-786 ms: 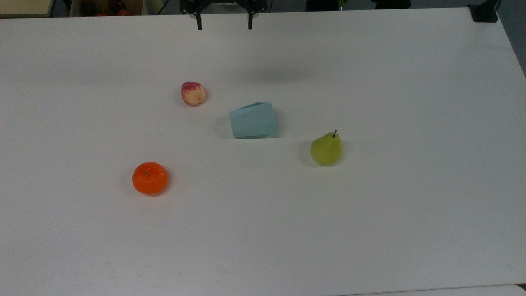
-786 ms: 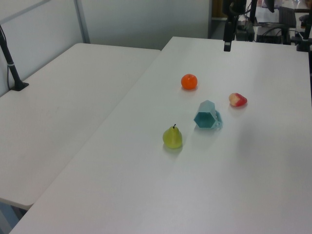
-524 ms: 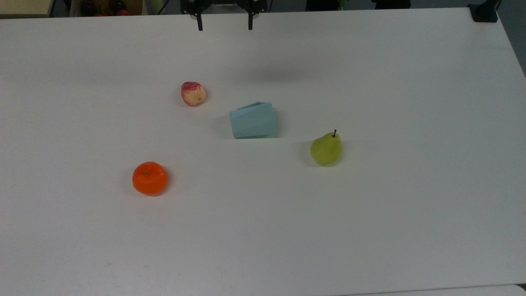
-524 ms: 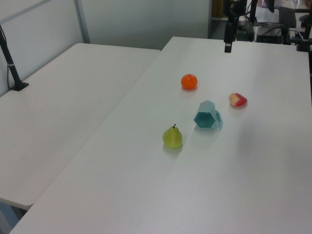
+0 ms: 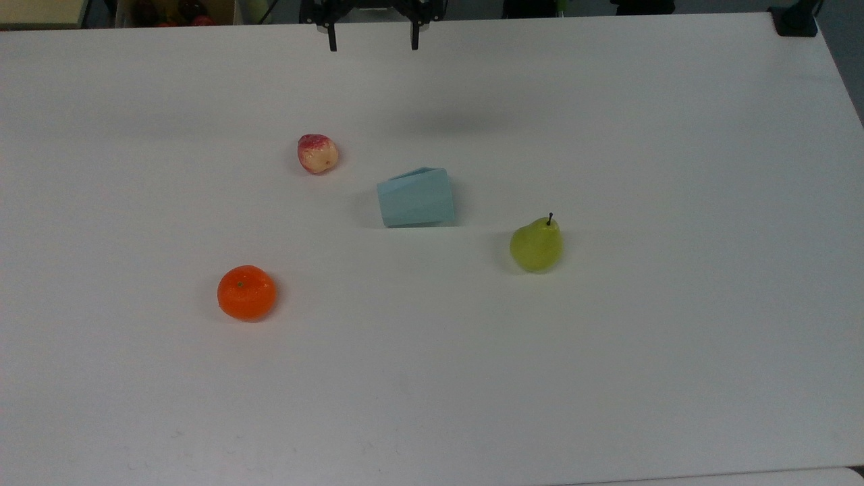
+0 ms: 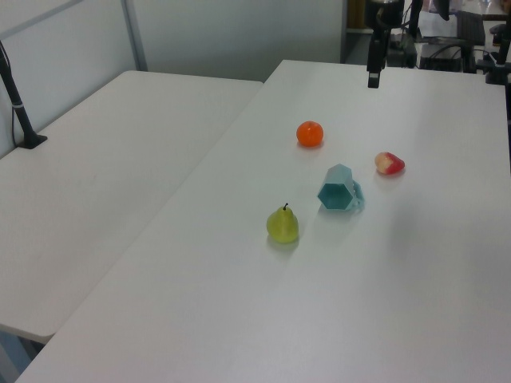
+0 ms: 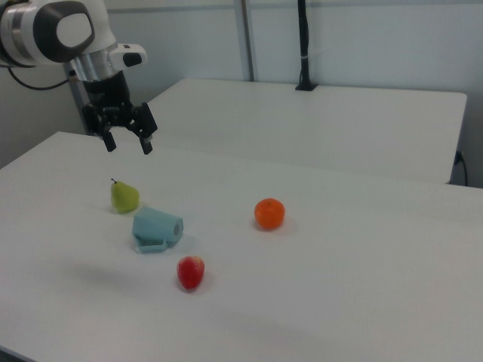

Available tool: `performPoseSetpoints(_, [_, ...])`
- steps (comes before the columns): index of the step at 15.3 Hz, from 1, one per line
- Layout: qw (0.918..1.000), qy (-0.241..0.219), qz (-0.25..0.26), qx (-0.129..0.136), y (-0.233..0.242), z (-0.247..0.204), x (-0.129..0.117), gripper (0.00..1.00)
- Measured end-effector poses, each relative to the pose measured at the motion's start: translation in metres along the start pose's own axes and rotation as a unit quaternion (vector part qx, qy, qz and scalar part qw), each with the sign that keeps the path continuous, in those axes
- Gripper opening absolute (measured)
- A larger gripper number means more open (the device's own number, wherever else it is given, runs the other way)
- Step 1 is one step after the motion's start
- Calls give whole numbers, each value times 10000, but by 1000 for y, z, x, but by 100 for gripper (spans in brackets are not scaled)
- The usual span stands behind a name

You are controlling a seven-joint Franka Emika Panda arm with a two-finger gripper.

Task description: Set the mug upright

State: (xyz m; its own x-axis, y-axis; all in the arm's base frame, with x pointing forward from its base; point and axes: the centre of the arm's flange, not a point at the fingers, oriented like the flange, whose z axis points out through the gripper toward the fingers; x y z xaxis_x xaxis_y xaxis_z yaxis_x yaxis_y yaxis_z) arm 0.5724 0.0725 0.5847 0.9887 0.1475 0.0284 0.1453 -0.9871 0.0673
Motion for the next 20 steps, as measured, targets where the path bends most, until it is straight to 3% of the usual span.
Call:
performPoseSetpoints(6, [9913, -75, -710, -1102, -75, 20, 5, 100])
performPoseSetpoints(11, [9753, -178, -648, -2103, -138, 81, 16, 100])
performPoseSetpoints(20, [9292, 36, -410, -3673, -210, 220, 29, 100])
